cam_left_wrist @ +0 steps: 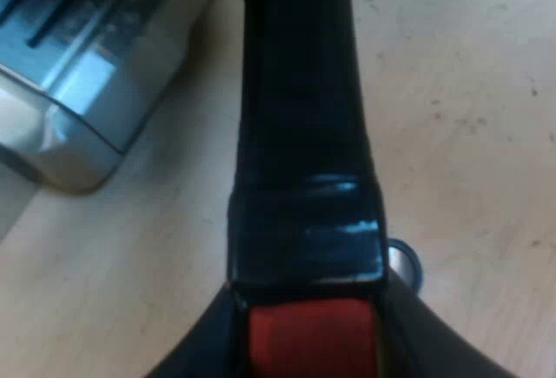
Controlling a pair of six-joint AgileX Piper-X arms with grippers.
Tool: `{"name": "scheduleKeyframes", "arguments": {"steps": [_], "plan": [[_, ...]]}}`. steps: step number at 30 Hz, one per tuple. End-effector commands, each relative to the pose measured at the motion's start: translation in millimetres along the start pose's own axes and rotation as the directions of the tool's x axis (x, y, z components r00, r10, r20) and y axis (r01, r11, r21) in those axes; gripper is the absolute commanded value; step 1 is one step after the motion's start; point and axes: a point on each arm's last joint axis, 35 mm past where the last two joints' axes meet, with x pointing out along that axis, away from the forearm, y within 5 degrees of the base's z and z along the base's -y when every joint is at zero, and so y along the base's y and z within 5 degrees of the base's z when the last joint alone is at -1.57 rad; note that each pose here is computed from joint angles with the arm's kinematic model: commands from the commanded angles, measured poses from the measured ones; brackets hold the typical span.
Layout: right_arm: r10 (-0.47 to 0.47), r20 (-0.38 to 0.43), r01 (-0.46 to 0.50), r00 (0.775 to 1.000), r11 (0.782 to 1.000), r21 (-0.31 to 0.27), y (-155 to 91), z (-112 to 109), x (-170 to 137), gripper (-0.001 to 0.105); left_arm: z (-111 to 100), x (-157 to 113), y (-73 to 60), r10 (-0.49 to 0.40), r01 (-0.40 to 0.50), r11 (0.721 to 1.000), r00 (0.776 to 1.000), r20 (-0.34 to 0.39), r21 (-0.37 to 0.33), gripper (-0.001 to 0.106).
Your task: Put the handle in the coffee machine
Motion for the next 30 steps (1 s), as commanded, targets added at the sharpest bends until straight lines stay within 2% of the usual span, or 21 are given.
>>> {"name": "scheduleKeyframes", "arguments": {"steps": [1,6,10,13,19,22,25,30], "plan": [[-0.008,0.057,0.005,0.998,0.999,0.044,5,-6,5,0.084,11,-3,3.3,-0.028,0.027,1.000,0.998,0.049,0.015,0.000],[-0.030,0.118,0.017,0.993,0.994,0.106,15,-20,18,0.084,21,2,15.7,-0.042,0.041,0.999,0.999,0.031,0.006,0.000],[-0.030,0.172,0.012,0.985,0.994,0.105,20,-27,25,0.084,27,5,22.4,-0.044,0.043,0.999,0.999,0.028,0.004,0.000],[-0.024,0.239,-0.004,0.971,0.993,0.116,26,-35,32,0.084,32,7,28.0,-0.039,0.039,0.999,0.999,0.034,0.009,0.000],[-0.015,0.337,-0.039,0.941,0.987,0.153,35,-52,44,0.084,34,9,31.2,-0.029,0.028,0.999,0.998,0.048,0.022,0.000],[-0.019,0.378,-0.037,0.926,0.989,0.141,42,-56,51,0.084,35,9,31.4,-0.038,0.036,0.999,0.997,0.065,0.031,0.000],[-0.050,0.399,-0.008,0.915,0.990,0.142,50,-57,59,0.084,37,9,32.5,-0.032,0.028,0.999,0.996,0.082,0.044,0.000],[-0.109,0.393,0.048,0.913,0.986,0.163,58,-63,73,0.084,40,9,35.2,-0.018,0.012,0.998,0.995,0.101,0.061,0.000]]}}
